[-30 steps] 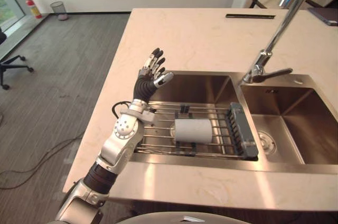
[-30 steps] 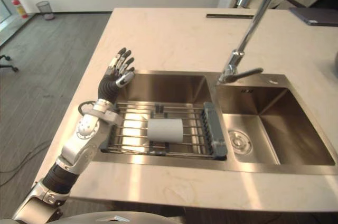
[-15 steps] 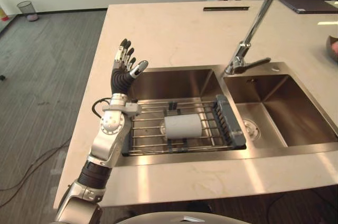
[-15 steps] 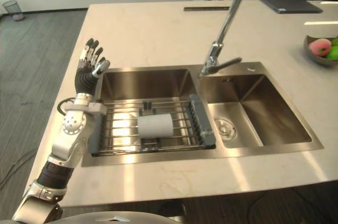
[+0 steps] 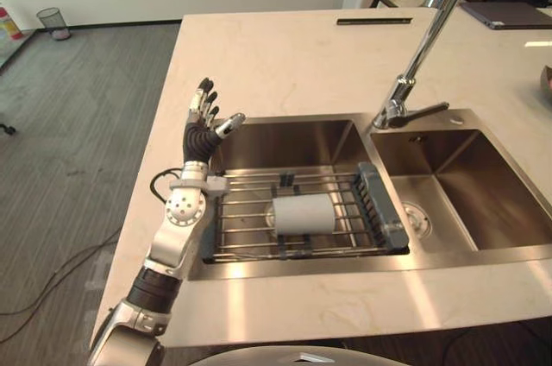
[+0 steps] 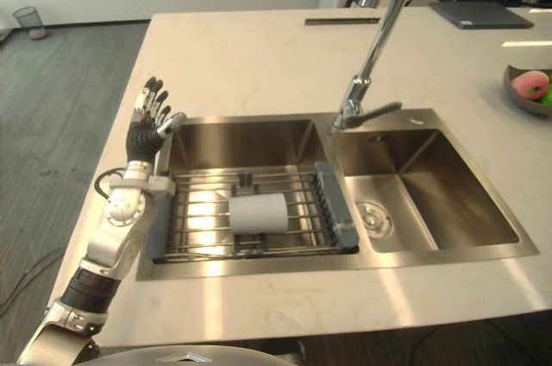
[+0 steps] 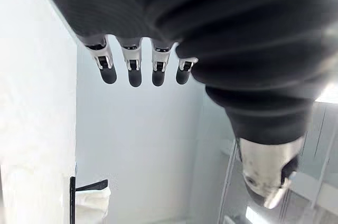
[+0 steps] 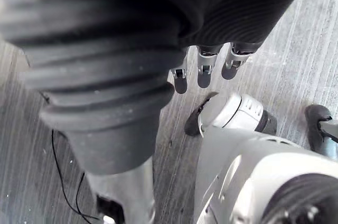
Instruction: Walk over to the sink, pick up the cup, carry it to the dishwasher, place the cup inside the dishwasher, then close the dishwasher door
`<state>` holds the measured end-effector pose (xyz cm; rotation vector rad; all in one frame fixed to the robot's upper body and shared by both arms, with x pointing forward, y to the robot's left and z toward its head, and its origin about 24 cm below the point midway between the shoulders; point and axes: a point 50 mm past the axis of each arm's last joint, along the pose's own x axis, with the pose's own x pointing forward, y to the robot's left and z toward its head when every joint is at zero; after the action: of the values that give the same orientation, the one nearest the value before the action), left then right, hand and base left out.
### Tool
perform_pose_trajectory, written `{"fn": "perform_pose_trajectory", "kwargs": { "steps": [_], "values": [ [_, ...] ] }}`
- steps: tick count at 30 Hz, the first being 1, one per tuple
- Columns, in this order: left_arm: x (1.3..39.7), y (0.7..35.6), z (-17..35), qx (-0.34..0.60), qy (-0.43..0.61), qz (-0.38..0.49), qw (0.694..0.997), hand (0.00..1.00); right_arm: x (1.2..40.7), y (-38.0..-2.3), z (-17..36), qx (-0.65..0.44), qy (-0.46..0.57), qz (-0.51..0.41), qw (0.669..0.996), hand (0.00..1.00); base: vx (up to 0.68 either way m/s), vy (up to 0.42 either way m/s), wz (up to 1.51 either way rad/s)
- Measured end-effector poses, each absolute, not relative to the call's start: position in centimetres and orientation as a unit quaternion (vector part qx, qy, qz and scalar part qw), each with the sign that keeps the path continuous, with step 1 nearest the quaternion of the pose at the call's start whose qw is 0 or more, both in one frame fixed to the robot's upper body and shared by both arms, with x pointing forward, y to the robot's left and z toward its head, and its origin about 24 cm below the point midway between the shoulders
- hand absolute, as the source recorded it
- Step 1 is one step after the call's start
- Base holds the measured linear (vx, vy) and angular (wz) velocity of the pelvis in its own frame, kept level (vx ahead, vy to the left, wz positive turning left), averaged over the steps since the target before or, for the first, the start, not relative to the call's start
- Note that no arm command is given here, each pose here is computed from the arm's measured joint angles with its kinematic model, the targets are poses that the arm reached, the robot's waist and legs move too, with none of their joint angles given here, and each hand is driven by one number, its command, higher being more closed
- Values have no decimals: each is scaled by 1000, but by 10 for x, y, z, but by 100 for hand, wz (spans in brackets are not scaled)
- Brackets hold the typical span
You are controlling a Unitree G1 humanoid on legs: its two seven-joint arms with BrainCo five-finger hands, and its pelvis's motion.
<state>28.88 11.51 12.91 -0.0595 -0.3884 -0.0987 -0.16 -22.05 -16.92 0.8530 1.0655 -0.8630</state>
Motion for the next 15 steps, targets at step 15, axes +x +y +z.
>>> {"fn": "perform_pose_trajectory", "kwargs": {
  "steps": [15],
  "values": [
    [258, 52, 86, 234, -190, -315, 900, 0, 1, -230, -168, 359, 491, -372, 701, 0, -5, -10, -1]
  ]
}}
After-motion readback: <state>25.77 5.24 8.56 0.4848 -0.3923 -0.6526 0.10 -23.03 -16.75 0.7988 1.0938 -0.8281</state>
